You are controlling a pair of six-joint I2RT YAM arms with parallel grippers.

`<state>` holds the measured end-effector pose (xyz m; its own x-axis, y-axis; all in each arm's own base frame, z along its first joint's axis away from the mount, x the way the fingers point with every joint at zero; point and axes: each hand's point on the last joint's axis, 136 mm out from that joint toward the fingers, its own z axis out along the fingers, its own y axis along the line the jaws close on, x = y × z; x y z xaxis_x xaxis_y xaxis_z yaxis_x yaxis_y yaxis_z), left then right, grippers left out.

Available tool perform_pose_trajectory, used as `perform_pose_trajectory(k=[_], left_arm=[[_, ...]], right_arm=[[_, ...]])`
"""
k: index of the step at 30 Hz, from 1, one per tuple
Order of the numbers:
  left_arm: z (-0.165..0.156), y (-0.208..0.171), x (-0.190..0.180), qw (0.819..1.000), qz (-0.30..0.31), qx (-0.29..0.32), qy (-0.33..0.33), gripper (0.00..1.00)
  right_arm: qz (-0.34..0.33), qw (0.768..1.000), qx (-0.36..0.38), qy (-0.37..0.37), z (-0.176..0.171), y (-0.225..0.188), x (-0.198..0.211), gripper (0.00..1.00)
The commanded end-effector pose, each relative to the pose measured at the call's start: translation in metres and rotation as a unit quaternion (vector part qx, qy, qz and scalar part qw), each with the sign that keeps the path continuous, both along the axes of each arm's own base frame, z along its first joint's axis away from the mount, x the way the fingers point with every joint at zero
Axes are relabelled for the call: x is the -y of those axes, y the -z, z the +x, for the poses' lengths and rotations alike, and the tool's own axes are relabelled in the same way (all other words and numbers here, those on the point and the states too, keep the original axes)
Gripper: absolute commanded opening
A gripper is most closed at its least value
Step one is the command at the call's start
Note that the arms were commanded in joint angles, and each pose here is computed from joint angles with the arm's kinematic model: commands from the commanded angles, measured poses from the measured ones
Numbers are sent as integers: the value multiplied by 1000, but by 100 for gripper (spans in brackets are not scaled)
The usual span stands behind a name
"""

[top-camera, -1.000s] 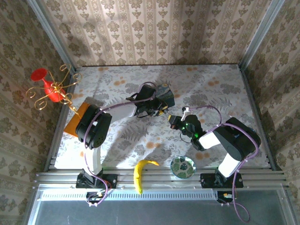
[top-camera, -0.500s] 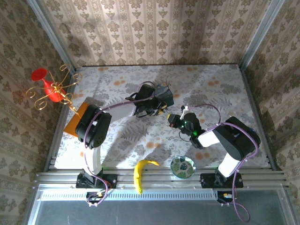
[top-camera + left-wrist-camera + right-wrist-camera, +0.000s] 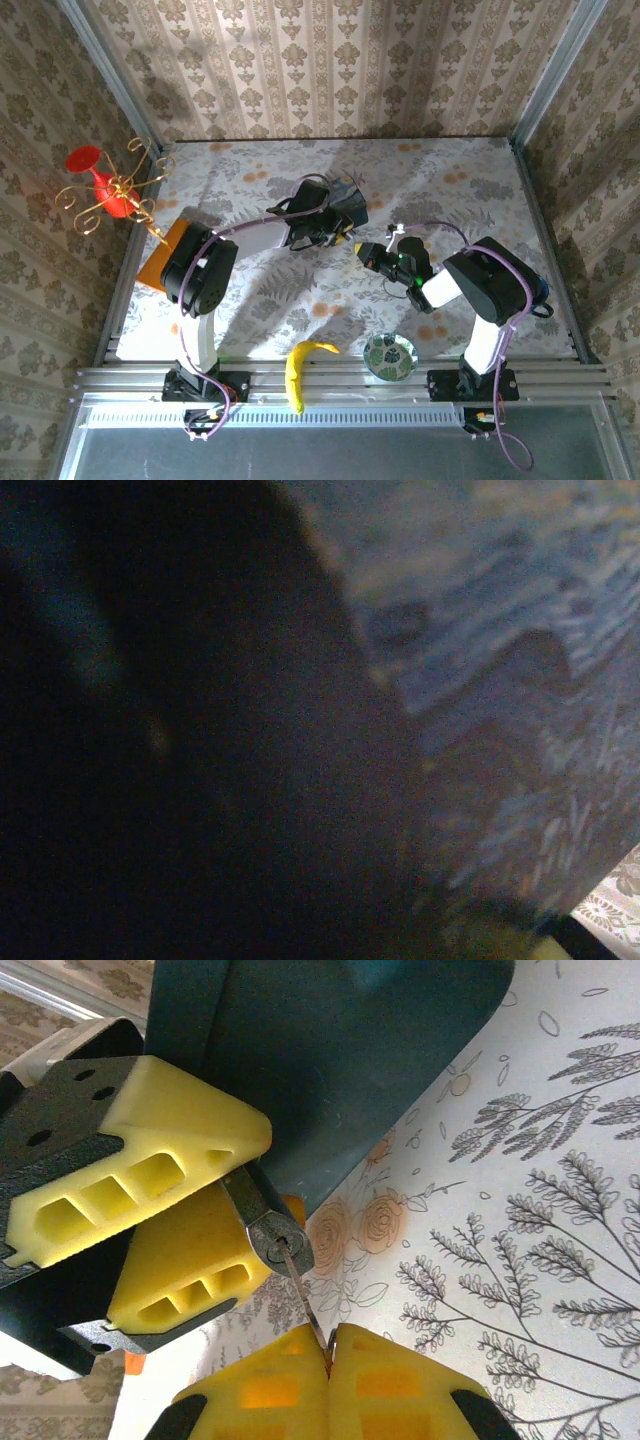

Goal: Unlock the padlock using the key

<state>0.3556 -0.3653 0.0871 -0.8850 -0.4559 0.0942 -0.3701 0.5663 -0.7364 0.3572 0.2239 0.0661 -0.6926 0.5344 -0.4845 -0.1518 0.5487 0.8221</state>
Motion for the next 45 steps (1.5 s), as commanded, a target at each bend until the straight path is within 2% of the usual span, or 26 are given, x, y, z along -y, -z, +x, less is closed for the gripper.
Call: perform_pose_trajectory(k=[1, 23, 36, 45], left_arm=[[-34, -10, 12, 997, -29, -44, 51, 0], [-49, -20, 4, 993, -35, -60, 99, 0], [-46, -23, 6, 992, -42, -61, 100, 0], [-45, -25, 11, 992, -53, -59, 96, 0]], right_arm=[[26, 1000, 15, -6, 7, -11, -6, 0], [-8, 999, -25, -33, -5, -40, -3, 0], [57, 996, -27, -70, 2, -53, -17, 0], [74, 994, -43, -72, 5, -43, -20, 0]])
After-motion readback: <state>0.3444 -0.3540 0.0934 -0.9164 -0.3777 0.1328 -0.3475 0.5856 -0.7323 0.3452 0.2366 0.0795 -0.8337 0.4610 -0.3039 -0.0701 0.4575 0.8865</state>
